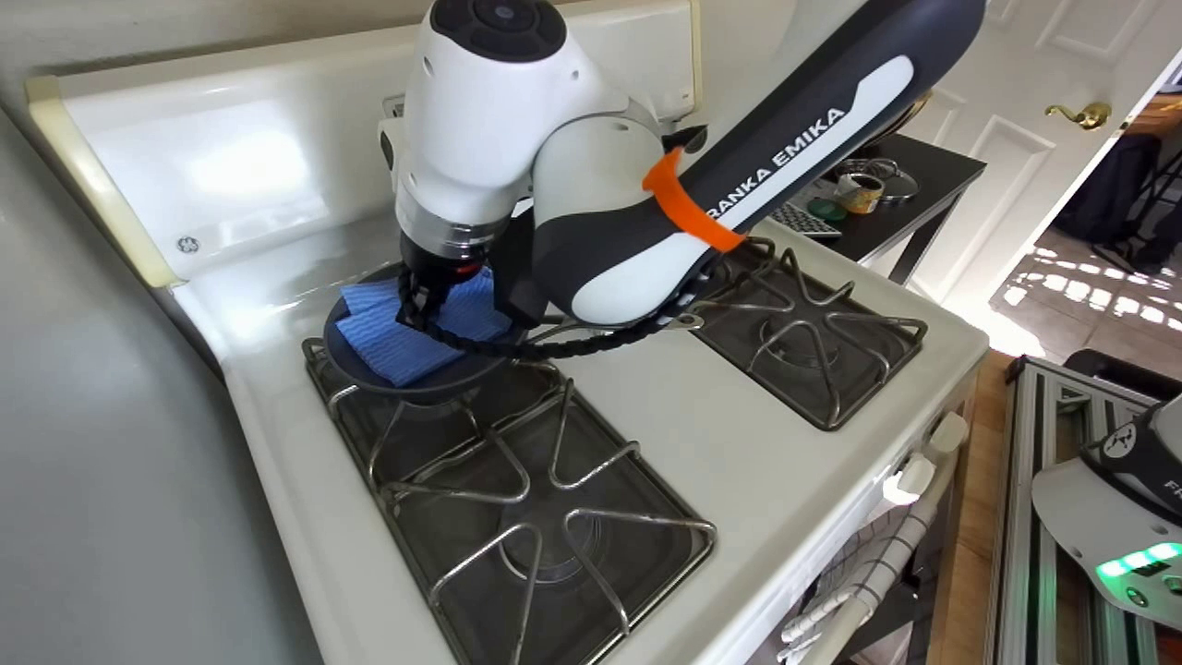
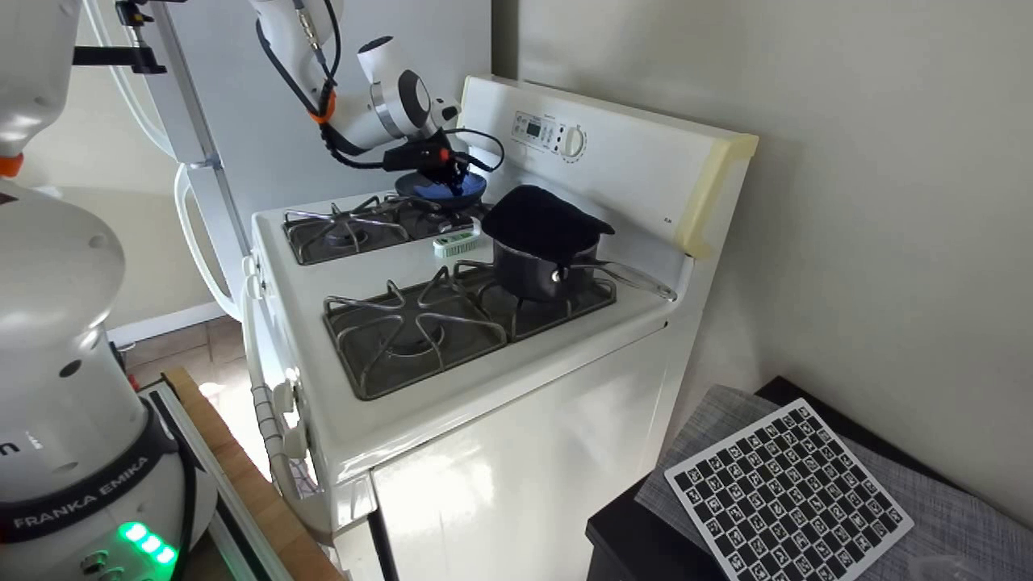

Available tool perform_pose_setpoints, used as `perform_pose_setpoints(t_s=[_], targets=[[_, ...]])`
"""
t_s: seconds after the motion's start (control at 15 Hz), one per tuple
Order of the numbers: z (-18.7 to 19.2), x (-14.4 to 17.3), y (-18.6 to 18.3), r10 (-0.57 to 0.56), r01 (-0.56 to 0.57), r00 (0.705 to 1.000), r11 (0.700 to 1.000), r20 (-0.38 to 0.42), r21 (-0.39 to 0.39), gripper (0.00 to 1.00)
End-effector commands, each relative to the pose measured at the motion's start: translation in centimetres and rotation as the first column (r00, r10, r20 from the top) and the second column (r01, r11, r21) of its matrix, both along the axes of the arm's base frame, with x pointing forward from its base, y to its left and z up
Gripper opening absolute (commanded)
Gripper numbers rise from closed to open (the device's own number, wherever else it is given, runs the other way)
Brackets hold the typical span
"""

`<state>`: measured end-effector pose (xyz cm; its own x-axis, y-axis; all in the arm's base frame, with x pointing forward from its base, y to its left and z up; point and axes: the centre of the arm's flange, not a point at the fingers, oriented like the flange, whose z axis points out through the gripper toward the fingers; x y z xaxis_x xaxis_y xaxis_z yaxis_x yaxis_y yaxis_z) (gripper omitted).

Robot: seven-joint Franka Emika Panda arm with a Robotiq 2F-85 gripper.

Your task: Use the white cloth to clean the pan

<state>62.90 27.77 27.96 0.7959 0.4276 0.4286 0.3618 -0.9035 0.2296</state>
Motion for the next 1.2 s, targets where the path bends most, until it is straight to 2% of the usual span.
perform_pose_setpoints(t_s=[0.0,0.2,0.4,0.87,1.13], targets=[[-0.3,-0.6,0.2,-0.021,0.017,0.997,0.998,-0.07,-0.064,0.0],[0.2,-0.7,0.6,-0.044,0.036,0.992,0.997,-0.117,-0.075,0.0],[0.5,-0.8,1.2,-0.072,0.064,0.984,0.996,-0.164,-0.055,0.0],[0.6,-0.4,2.2,-0.116,0.133,0.975,0.988,-0.188,0.08,0.0],[0.3,-0.2,3.0,-0.127,0.152,0.978,0.977,-0.165,0.148,0.0]])
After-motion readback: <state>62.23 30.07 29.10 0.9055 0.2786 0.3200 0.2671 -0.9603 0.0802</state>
